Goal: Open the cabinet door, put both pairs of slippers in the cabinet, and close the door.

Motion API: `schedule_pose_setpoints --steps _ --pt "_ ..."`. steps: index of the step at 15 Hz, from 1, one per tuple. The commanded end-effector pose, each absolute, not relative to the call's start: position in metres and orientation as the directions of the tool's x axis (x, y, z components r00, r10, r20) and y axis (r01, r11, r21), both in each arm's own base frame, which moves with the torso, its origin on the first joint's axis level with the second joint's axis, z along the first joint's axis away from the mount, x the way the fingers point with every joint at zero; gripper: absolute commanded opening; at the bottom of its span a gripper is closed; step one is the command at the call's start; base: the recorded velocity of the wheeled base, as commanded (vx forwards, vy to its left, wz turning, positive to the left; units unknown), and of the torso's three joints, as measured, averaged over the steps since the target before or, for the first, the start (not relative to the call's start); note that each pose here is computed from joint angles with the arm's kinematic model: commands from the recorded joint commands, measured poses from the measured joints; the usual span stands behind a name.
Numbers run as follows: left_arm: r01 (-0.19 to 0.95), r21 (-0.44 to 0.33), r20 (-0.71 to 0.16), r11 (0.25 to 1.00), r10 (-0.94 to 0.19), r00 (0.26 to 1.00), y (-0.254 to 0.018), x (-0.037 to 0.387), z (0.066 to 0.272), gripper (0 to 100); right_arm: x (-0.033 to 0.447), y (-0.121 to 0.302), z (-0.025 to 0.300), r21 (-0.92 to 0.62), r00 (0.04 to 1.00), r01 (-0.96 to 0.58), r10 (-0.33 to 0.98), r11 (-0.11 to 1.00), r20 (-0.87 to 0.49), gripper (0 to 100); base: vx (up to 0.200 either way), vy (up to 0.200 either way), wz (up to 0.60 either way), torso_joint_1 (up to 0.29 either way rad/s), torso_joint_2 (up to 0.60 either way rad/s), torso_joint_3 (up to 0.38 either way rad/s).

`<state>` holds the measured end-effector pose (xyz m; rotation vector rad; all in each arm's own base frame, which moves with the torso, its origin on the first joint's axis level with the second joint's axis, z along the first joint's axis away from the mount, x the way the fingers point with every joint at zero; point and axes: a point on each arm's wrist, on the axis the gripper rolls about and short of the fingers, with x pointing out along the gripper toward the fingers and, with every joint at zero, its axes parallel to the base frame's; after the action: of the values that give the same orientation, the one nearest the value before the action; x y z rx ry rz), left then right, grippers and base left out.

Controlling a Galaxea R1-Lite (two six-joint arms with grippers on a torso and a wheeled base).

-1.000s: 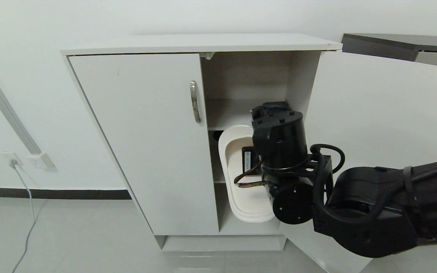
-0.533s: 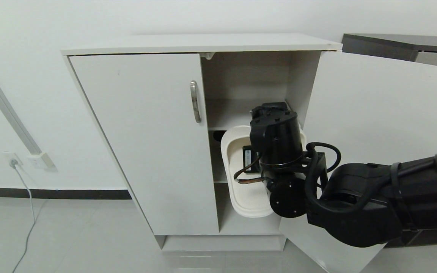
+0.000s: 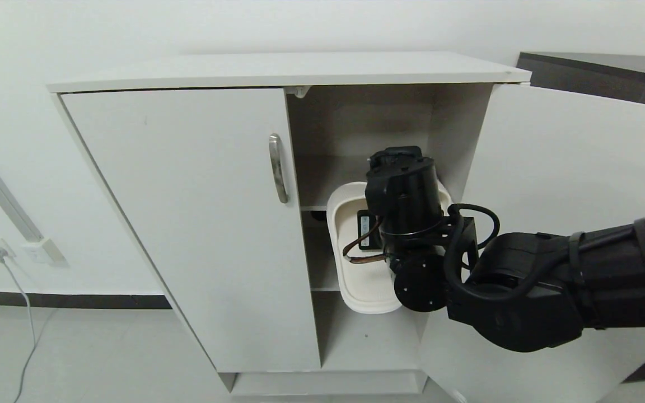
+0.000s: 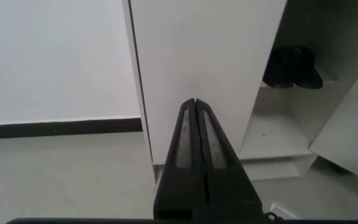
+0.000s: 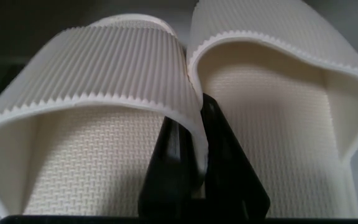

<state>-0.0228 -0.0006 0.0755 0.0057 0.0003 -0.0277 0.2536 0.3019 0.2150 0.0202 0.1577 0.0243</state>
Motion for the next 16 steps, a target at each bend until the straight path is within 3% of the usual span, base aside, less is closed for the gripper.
schedule_pose_setpoints --steps 1,4,16 --pt "0.028 0.006 -0.002 1.000 -0.028 1.000 -0.001 -0.023 0.076 0 0.255 0.302 0.215 0.022 0.987 -0.023 0.026 0.999 -0.157 0 0.200 0.000 0.00 -0.002 0.00 0.007" --pt "0.028 0.006 0.000 1.000 -0.028 1.000 -0.001 -0.023 0.075 0 0.256 0.305 0.211 0.016 0.986 -0.032 0.034 0.999 -0.164 0 0.200 0.000 0.00 0.002 0.00 0.002" --pt "0.026 0.003 -0.002 1.000 -0.026 1.000 -0.001 -0.023 0.076 0 0.317 0.316 0.218 0.041 0.986 0.015 -0.009 0.999 -0.165 0 0.000 0.000 0.00 0.000 0.00 0.000"
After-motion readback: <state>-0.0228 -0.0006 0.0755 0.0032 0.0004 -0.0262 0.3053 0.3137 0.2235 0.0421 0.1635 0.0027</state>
